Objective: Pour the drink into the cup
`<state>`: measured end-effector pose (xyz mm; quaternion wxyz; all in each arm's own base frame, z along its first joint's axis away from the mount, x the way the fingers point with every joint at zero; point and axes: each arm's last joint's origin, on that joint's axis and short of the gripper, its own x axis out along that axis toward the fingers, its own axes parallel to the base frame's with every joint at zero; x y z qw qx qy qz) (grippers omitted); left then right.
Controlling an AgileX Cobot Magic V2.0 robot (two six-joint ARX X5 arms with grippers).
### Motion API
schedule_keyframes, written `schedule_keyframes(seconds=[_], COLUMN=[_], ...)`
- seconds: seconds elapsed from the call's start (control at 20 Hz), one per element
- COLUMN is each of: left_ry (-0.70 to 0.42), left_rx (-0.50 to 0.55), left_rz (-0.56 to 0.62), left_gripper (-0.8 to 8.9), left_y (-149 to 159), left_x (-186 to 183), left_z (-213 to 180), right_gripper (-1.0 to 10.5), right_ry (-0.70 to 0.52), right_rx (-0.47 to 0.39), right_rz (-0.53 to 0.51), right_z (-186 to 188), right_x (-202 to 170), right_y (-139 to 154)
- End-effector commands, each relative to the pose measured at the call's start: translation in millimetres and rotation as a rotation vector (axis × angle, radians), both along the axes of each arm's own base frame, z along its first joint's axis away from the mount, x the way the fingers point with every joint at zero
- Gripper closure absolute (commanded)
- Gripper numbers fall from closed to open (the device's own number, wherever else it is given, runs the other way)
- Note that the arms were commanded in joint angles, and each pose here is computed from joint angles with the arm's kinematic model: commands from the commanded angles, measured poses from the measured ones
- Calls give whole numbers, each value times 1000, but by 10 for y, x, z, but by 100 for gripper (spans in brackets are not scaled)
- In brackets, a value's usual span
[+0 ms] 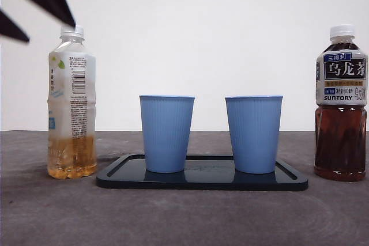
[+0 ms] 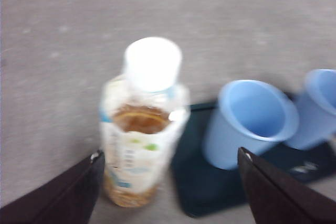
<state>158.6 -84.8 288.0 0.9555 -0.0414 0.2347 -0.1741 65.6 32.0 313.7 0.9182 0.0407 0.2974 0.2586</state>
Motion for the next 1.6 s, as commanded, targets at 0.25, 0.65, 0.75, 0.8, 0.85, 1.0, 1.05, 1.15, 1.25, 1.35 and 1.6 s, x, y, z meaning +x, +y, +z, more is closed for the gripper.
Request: schedule_keyframes(seconds=[0.25,0.65,0.75,0.8,0.85,1.0,1.05,1.15,1.25,1.35,1.6], left_ry=[65,121,121,122,112,103,103,103,102,102,52], left_rx=[-66,-65,-65,-63,-45,-37,-37,-37,-38,-38,-14], left_rz=[-214,-392,-392,-393,-404,-409,-409,-409,-409,-409,-376], left_gripper=[408,408,410,469,700,790,789,789,789,789,801], left_y=[89,170,169,167,166,166,166,167,167,167,208], left_x=[-393,-630,-628,-624,-623,-623,-622,-623,-624,-624,-588], left_z=[524,650,650,647,645,647,648,648,648,648,574], right_gripper=[507,507,507,543,799,929,929,929,929,929,929], right_ry=[-22,-11,-11,-8,-8,-13,-14,-14,-14,-14,-14], right_rx=[32,64,64,66,66,69,68,68,68,68,68], right_rz=[127,178,177,176,175,172,172,172,172,172,172], right_z=[41,45,45,44,44,50,50,50,50,50,50], right_x=[-19,-30,-30,-30,-30,-27,-27,-27,-27,-27,-27], right_y=[31,44,44,44,44,45,45,45,45,45,45])
